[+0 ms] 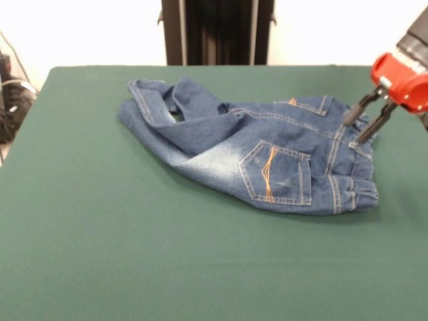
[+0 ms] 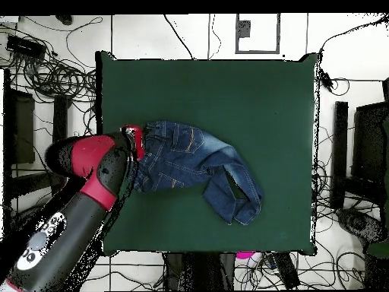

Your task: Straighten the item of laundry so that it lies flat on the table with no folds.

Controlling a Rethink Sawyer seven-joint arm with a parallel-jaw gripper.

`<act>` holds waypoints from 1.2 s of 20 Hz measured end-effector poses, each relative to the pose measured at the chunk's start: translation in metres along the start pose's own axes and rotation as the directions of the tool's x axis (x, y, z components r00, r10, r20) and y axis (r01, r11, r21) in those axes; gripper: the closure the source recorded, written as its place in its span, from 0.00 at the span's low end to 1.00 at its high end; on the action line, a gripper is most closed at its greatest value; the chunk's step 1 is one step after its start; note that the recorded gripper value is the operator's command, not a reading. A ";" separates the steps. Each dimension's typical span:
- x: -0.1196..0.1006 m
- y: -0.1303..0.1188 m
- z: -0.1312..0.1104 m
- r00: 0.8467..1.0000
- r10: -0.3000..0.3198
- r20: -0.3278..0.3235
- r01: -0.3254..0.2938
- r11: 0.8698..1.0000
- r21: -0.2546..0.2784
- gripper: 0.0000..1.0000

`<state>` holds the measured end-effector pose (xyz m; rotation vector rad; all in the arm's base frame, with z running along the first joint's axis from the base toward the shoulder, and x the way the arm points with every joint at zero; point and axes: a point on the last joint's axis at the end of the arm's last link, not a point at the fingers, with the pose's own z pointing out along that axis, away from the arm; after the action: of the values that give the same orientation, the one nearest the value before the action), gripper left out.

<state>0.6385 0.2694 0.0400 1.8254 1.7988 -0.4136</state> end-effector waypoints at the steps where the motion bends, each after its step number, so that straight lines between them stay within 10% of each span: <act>1: 0.002 -0.002 0.001 1.000 0.003 -0.012 -0.002 1.000 0.017 0.00; 9: 0.017 -0.010 0.016 0.987 0.055 -0.149 -0.033 0.989 0.147 0.00; 24: 0.022 -0.004 0.004 0.961 0.108 -0.255 -0.060 0.980 0.191 0.00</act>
<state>0.6362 0.2851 0.0240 2.1631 1.9003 -0.3221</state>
